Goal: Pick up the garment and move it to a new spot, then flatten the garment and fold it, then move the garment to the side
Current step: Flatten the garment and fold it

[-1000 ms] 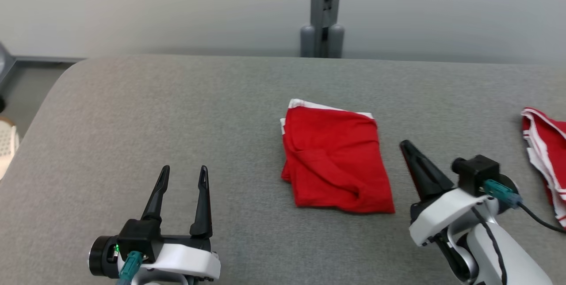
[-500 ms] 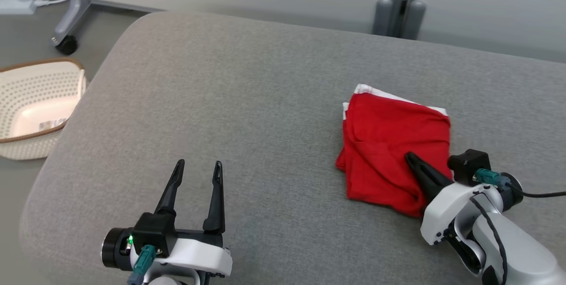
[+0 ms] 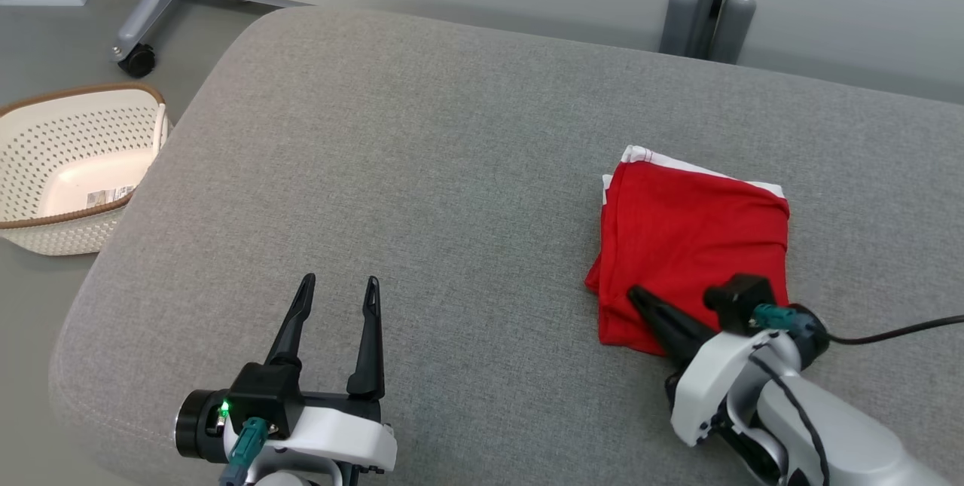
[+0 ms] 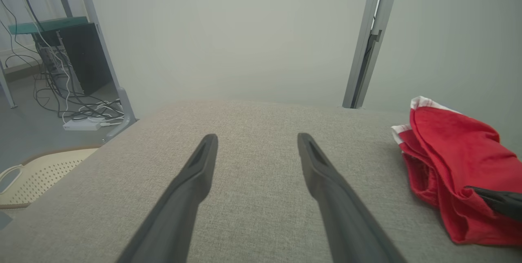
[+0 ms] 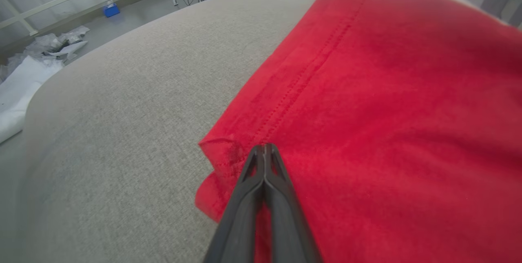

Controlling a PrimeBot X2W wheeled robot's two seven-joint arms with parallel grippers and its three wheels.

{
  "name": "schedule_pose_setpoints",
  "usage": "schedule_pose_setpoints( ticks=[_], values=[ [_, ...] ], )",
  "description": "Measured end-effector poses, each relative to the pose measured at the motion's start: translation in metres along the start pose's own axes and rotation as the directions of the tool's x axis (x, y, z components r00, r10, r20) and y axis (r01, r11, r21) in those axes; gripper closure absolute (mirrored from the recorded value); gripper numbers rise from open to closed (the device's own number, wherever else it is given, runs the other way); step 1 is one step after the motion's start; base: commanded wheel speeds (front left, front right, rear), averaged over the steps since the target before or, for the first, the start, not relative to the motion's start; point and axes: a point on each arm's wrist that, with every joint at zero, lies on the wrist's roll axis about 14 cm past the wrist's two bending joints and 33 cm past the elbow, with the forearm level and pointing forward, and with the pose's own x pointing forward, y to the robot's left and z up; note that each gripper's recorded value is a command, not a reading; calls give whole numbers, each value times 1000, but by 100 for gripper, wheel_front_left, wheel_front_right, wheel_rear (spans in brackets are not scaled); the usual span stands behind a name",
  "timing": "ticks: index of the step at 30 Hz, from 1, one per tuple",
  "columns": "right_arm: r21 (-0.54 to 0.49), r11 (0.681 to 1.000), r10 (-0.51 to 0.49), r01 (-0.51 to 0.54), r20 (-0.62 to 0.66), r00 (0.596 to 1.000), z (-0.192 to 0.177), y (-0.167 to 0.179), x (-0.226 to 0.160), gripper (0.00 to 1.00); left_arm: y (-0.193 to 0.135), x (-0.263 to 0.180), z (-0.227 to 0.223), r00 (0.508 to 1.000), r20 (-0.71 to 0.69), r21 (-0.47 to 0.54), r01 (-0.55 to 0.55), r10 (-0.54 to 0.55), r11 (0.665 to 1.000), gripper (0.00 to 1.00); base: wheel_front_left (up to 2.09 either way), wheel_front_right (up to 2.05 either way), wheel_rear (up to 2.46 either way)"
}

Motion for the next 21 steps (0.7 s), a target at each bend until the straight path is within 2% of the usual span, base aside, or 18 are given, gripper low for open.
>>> schedule_pose_setpoints(
  ticks=[8, 12, 17, 21],
  values=[
    [4, 993, 118, -118, -18, 993, -4, 39, -10, 100, -6, 2, 3, 1000, 12, -6, 19, -19, 1000, 0, 0, 0, 0],
    [-1, 990, 138, -138, 0, 990, 4, 47, -15, 100, -9, 2, 7, 999, 24, -9, 29, -29, 1000, 0, 0, 0, 0],
    [19, 997, 65, -68, 128, 990, 49, 28, -20, 100, -13, 3, 12, 998, 46, -12, 46, -46, 999, 0, 0, 0, 0],
    [-3, 999, -48, 50, 235, 971, 87, -6, -37, 100, -19, 4, 19, 995, 69, -15, 71, -70, 997, 0, 0, 0, 0]
  ],
)
